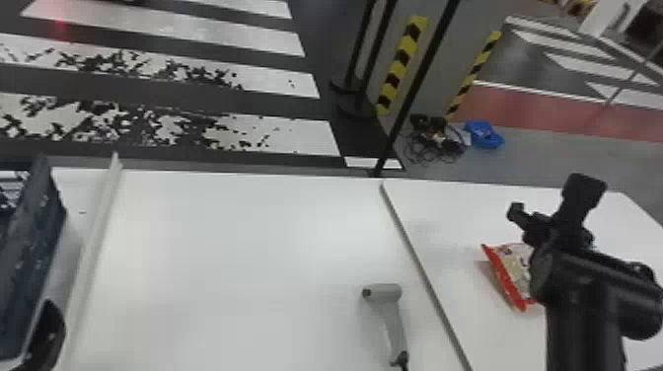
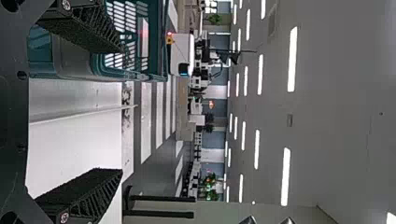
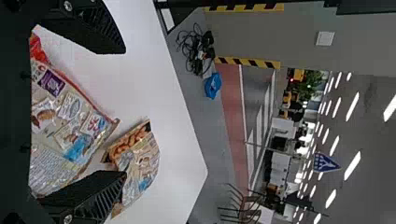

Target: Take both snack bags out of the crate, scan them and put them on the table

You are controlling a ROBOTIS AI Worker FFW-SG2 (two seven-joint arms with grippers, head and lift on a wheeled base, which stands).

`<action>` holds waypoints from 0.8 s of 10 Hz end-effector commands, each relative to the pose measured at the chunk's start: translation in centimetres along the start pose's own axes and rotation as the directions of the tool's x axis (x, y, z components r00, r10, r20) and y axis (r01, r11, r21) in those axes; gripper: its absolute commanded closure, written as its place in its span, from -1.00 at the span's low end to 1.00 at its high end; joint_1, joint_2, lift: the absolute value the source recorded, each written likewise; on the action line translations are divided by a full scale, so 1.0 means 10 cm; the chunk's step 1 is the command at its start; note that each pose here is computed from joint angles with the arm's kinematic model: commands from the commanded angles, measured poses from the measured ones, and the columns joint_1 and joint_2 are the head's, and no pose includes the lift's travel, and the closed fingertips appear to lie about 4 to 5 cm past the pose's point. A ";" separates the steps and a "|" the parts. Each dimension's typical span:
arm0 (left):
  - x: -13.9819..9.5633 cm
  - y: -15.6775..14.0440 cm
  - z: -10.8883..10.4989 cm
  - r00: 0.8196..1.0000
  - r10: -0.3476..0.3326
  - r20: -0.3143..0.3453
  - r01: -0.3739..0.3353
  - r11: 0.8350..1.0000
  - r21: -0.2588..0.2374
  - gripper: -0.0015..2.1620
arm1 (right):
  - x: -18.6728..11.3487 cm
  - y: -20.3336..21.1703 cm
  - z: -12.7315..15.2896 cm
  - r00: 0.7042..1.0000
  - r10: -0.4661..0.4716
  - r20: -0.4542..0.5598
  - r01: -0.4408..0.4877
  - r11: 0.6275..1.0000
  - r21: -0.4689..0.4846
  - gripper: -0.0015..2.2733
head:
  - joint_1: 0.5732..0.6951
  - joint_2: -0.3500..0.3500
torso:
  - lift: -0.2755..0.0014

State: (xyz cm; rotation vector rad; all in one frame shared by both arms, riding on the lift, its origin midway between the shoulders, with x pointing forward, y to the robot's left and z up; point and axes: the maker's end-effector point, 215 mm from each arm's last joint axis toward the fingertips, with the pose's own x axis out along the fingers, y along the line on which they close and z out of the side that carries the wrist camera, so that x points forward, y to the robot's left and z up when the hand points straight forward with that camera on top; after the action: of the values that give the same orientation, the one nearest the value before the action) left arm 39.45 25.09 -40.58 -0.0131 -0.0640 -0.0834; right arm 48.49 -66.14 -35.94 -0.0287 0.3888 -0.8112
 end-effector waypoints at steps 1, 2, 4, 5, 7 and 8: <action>0.01 -0.01 0.08 1.000 -0.002 0.015 0.002 1.000 0.001 -0.92 | -0.25 0.41 0.10 0.997 0.069 0.043 -0.068 0.997 -0.028 -0.93 | 1.00 -1.00 | 0.33; 0.02 -0.02 0.14 1.000 -0.004 0.025 0.004 1.000 0.002 -0.92 | -0.42 0.65 0.10 0.992 0.111 0.053 -0.108 0.993 -0.049 -0.93 | 1.00 -1.00 | 0.33; 0.05 -0.07 0.27 0.999 -0.016 0.049 0.016 1.000 0.006 -0.92 | -0.74 1.07 -0.03 0.980 0.189 0.056 -0.183 0.979 -0.088 -0.93 | 1.00 -1.00 | 0.33; 0.07 -0.10 0.32 0.998 -0.021 0.058 0.021 1.000 0.009 -0.92 | -0.91 1.27 -0.11 0.973 0.224 0.052 -0.218 0.971 -0.094 -0.93 | 1.00 -1.00 | 0.33; 0.09 -0.15 0.41 0.997 -0.029 0.071 0.029 1.000 0.006 -0.92 | -1.26 1.65 -0.23 0.957 0.284 0.053 -0.277 0.955 -0.105 -0.93 | 1.00 -0.91 | 0.33; 0.10 -0.17 0.45 0.997 -0.033 0.073 0.032 0.999 0.006 -0.92 | -1.40 1.75 -0.18 0.957 0.278 0.085 -0.269 0.957 -0.108 -0.94 | 1.00 -0.82 | 0.33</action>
State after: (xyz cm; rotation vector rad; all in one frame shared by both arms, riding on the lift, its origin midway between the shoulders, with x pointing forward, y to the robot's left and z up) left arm 40.00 23.53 -36.23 -0.0094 -0.1371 -0.1126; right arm 51.29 -45.16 -36.39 -0.0996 0.3438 -0.5283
